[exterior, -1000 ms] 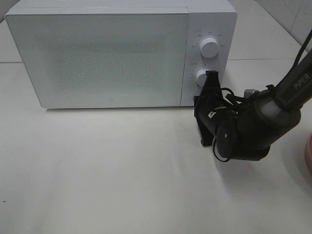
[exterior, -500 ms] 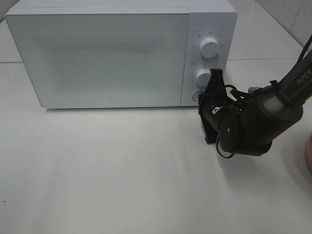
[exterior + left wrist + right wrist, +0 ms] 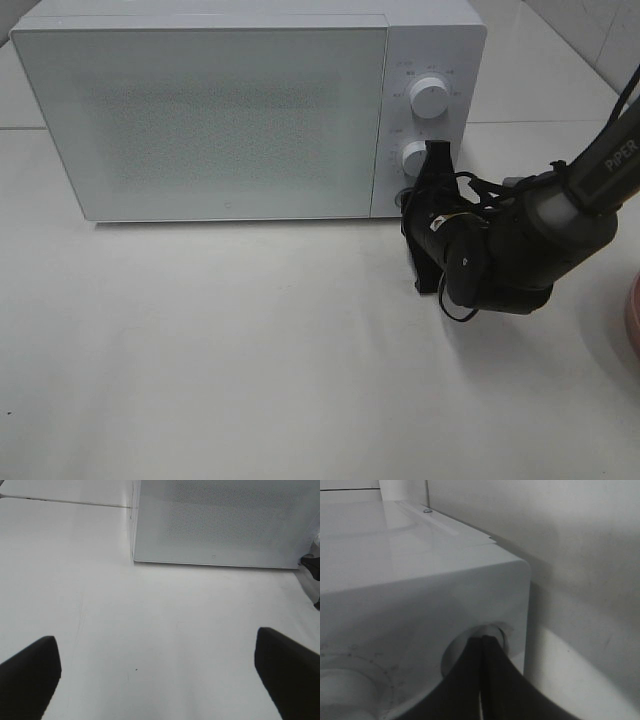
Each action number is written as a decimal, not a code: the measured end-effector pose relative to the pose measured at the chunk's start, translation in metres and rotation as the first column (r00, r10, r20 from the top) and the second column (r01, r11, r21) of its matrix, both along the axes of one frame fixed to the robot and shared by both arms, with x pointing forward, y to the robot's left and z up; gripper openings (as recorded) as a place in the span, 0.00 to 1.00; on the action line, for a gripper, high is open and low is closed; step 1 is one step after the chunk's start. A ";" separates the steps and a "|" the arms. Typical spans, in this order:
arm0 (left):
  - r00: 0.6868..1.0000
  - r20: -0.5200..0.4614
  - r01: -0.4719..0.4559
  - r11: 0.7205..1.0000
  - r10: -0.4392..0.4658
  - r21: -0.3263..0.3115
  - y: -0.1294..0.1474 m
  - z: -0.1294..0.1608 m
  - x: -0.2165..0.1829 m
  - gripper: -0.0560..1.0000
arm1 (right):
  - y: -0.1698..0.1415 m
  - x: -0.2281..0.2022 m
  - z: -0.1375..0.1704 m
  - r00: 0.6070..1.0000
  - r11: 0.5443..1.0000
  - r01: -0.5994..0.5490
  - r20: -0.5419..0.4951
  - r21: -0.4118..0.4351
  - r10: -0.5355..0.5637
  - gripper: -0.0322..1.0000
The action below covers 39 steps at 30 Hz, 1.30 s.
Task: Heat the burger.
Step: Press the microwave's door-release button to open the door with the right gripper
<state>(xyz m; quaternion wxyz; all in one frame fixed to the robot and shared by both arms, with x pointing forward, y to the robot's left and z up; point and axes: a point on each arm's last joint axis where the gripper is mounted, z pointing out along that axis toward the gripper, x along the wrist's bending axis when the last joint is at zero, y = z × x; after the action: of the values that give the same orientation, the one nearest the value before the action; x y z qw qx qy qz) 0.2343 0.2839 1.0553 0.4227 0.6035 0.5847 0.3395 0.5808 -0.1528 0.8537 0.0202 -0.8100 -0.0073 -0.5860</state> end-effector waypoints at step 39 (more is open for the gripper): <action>1.000 0.000 0.000 1.000 0.000 0.000 0.000 0.000 0.000 0.97 | 0.008 0.015 -0.004 0.999 0.999 0.048 -0.017 -0.014 -0.048 0.05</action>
<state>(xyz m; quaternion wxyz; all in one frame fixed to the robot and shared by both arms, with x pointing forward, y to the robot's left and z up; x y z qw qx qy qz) 0.2343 0.2839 1.0553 0.4227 0.6035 0.5847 0.3395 0.5955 -0.1451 0.8500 0.0007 -0.8150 0.0082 -0.5794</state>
